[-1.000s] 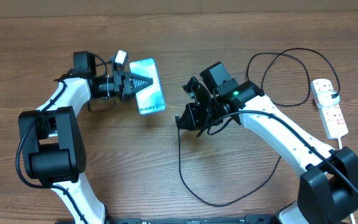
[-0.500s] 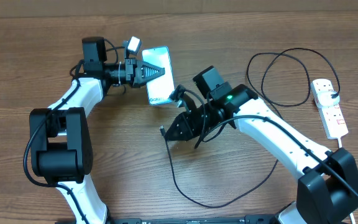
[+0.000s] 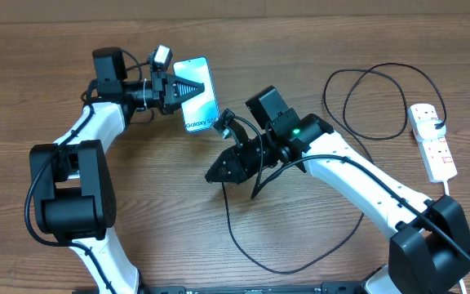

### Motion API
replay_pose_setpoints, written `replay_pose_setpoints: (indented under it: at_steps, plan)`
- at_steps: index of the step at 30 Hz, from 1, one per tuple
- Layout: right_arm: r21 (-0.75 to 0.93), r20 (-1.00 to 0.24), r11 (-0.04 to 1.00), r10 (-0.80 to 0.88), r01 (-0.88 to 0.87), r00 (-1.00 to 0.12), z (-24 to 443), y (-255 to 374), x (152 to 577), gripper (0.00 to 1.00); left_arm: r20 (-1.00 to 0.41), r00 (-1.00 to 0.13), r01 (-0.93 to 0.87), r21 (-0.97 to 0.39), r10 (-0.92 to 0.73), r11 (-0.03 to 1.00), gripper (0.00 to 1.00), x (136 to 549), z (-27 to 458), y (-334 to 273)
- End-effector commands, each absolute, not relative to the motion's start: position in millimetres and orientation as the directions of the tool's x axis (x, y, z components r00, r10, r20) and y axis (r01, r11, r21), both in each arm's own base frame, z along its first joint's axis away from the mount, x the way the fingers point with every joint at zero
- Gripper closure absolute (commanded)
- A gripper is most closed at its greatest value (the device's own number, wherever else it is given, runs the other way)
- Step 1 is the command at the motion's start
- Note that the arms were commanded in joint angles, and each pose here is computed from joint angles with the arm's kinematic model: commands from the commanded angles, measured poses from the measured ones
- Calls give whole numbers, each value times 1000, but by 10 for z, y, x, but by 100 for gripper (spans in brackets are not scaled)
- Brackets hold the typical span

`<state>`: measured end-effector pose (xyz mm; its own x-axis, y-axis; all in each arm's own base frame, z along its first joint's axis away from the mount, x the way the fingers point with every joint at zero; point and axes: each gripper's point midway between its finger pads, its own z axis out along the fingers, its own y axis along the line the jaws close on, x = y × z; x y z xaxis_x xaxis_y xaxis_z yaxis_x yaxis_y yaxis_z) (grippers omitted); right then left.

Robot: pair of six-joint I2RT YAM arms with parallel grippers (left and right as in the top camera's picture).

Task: Plug charger to phone and switch on socket

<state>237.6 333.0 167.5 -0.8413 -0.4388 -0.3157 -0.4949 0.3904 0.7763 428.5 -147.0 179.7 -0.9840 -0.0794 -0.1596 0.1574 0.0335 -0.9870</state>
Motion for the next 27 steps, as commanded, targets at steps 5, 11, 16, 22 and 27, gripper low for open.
replay_pose_setpoints:
  at_steps: [5,11,16,22,27]
  plan:
    - [557,-194,775,-227,-298,-954,1173,2833,2814,80,-248,-966,247,-969,-73,26,96,4277,1916,-1433]
    - [463,-193,848,-186,-257,-963,860,2904,2915,55,-258,-959,255,-966,-117,42,96,4334,1899,-1247]
    - [435,-226,844,-236,-314,-945,597,3157,2919,59,-269,-953,266,-963,-140,41,96,4332,1877,-1107]
    - [294,-277,904,-231,-311,-933,447,3107,2974,70,-281,-946,277,-960,-162,50,96,4334,1844,-1008]
    - [187,-318,922,-270,-339,-909,358,3133,2937,71,-281,-946,277,-960,-165,50,96,4336,1845,-997]
